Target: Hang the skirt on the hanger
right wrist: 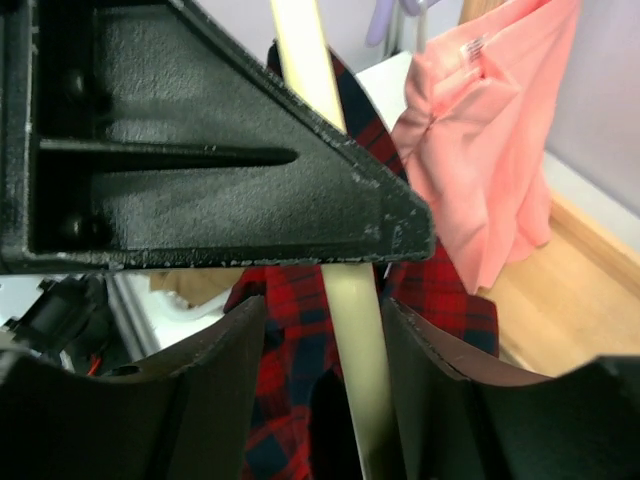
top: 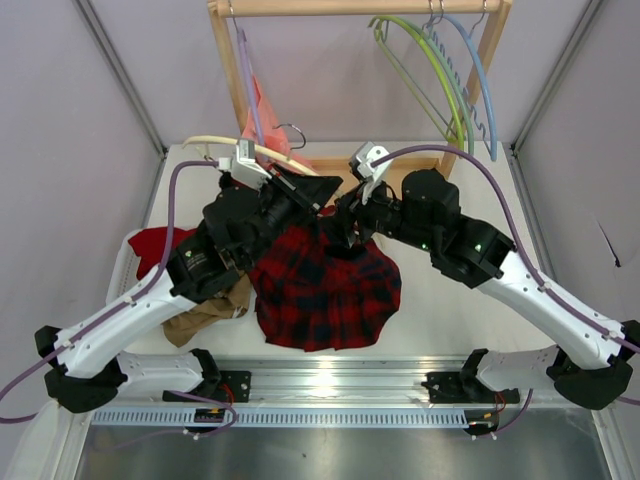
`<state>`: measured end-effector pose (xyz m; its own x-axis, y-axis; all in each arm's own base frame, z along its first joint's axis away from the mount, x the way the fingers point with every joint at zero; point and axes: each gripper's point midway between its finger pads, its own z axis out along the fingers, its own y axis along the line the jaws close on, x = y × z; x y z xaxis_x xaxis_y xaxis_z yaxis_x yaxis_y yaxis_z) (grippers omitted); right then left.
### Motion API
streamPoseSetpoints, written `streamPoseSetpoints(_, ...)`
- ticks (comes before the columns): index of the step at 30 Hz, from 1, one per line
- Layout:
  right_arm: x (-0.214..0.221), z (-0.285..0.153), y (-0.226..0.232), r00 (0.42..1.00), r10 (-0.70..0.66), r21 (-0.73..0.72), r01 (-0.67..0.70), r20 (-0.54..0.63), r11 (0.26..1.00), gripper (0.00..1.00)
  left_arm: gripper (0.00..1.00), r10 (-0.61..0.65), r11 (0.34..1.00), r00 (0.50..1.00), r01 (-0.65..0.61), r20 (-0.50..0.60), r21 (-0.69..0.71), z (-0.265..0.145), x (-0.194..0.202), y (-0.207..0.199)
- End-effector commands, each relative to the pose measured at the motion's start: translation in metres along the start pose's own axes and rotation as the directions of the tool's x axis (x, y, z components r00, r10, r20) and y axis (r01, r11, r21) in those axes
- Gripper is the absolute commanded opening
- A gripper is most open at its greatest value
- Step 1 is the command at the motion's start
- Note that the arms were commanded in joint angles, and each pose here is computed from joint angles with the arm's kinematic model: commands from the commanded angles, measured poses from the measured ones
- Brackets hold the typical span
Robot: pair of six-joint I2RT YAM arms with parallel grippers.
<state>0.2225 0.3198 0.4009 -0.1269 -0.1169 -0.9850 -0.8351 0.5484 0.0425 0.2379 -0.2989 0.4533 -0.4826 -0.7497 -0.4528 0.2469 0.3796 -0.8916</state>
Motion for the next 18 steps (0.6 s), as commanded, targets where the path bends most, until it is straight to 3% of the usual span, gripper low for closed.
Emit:
streamPoseSetpoints(1, -0.017, -0.001, -0.001, 0.996, 0.004, 0.034, -0.007, 0.088, 0.999, 0.55, 0.0, -0.07, 0.996, 0.994, 0.065, 0.089, 0.06, -0.005, -0.023, -0.016)
streamPoseSetpoints(8, -0.014, -0.002, 0.001, 0.987, 0.046, 0.042, -0.053, 0.156, 0.998, 0.32, 0.0, -0.119, 0.989, 0.989, 0.111, 0.086, 0.096, -0.009, -0.027, -0.022)
streamPoseSetpoints(10, -0.007, 0.002, -0.003, 0.988, 0.049, 0.061, -0.058, 0.145, 0.996, 0.06, 0.0, -0.127, 0.988, 0.989, 0.119, 0.078, 0.103, -0.009, -0.025, -0.022)
streamPoseSetpoints(11, -0.005, 0.003, -0.006, 0.989, 0.051, 0.075, -0.061, 0.138, 0.995, 0.0, 0.0, -0.126, 0.987, 0.989, 0.117, 0.077, 0.108, -0.01, -0.025, -0.024)
streamPoseSetpoints(15, 0.0, 0.001, -0.013, 0.992, 0.056, 0.115, -0.069, 0.115, 0.991, 0.0, 0.01, -0.051, 0.995, 0.996, 0.045, 0.066, 0.093, -0.012, -0.023, -0.02)
streamPoseSetpoints(17, 0.006, -0.006, -0.018, 0.994, 0.068, 0.146, -0.08, 0.085, 0.986, 0.0, 0.05, -0.002, 1.0, 0.997, 0.0, 0.074, 0.028, -0.017, -0.023, -0.001)
streamPoseSetpoints(18, 0.007, -0.01, -0.02, 0.994, 0.072, 0.156, -0.084, 0.077, 0.984, 0.0, 0.12, 0.026, 1.0, 0.997, -0.026, 0.073, 0.007, -0.019, -0.02, 0.011)
